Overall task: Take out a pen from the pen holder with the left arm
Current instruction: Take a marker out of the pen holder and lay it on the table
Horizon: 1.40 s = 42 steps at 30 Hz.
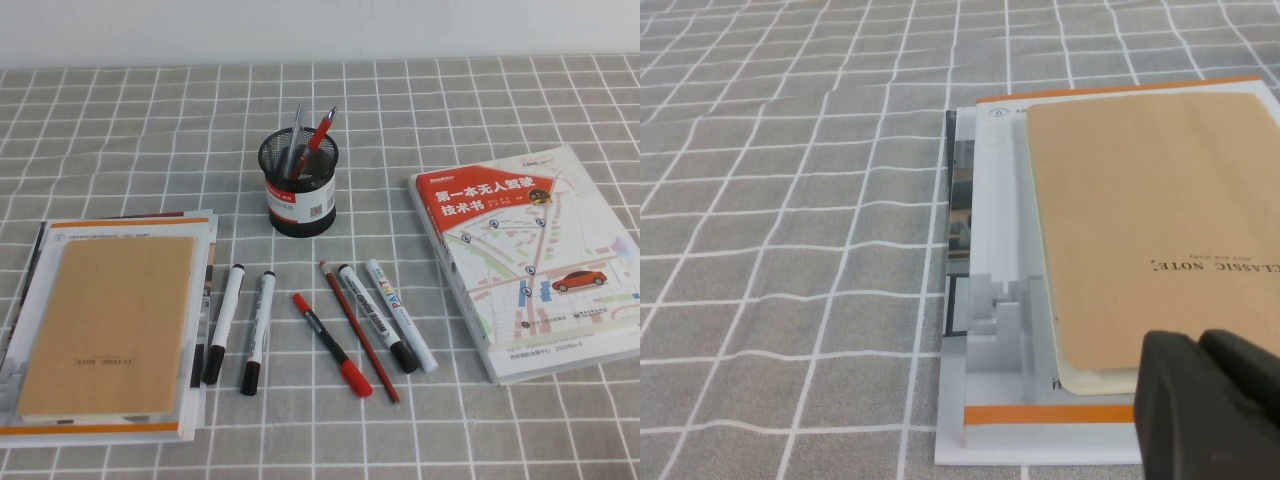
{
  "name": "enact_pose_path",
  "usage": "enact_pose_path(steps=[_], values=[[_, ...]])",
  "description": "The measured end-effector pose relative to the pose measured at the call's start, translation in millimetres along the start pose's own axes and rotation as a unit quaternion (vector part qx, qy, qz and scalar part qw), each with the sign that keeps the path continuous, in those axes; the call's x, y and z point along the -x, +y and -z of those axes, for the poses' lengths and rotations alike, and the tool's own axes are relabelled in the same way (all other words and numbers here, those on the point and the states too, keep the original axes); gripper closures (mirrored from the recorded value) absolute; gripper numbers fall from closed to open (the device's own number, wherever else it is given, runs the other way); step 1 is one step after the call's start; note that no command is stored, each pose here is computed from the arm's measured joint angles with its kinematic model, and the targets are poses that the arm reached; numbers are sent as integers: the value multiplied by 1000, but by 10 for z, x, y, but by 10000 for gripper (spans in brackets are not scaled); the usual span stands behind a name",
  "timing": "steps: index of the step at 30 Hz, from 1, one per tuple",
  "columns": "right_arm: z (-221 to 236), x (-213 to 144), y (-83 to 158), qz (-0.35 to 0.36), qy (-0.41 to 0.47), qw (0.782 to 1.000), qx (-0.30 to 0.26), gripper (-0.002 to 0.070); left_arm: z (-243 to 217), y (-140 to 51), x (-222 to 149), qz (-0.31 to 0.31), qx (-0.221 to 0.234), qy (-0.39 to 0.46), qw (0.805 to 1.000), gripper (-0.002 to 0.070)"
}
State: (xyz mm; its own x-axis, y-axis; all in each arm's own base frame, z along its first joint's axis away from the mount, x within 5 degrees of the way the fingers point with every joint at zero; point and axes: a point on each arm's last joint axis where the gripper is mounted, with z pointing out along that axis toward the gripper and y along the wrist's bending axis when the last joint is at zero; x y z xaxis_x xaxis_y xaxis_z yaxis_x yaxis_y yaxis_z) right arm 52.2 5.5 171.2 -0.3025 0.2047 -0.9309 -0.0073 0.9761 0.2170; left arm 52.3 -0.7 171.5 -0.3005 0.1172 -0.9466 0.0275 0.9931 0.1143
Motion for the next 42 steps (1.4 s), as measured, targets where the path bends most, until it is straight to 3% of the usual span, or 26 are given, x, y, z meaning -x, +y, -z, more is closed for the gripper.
enact_pose_path(steps=[8,15,17,19,20,22,23,25,27,29,34,36,38,42], values=[[0,0,0,0,0,1000,0,689,0,3,-1,-4,1,0,1000,675],[0,0,0,0,0,1000,0,689,1,55,3,-70,30,0,997,675],[0,0,0,0,0,1000,0,689,0,44,46,-27,25,-27,999,675],[0,0,0,0,0,1000,0,689,9,23,135,85,7,-78,993,675],[0,0,0,0,0,1000,0,689,16,21,179,162,-5,-102,982,675],[0,0,0,0,0,1000,0,689,42,42,277,352,-35,-158,922,675],[0,0,0,0,0,1000,0,689,60,68,321,438,-47,-183,879,675],[0,0,0,0,0,1000,0,689,93,133,379,548,-61,-224,804,675],[0,0,0,0,0,1000,0,689,126,201,416,597,-60,-262,756,675],[0,0,0,0,0,1000,0,689,148,242,433,604,-51,-285,743,675],[0,0,0,0,0,1000,0,689,156,259,437,601,-45,-294,742,675],[0,0,0,0,0,1000,0,689,134,217,422,595,-54,-271,755,675],[0,0,0,0,0,1000,0,689,123,135,439,559,-69,-227,794,675],[0,0,0,0,0,1000,0,689,277,55,810,414,-80,-169,891,675]])
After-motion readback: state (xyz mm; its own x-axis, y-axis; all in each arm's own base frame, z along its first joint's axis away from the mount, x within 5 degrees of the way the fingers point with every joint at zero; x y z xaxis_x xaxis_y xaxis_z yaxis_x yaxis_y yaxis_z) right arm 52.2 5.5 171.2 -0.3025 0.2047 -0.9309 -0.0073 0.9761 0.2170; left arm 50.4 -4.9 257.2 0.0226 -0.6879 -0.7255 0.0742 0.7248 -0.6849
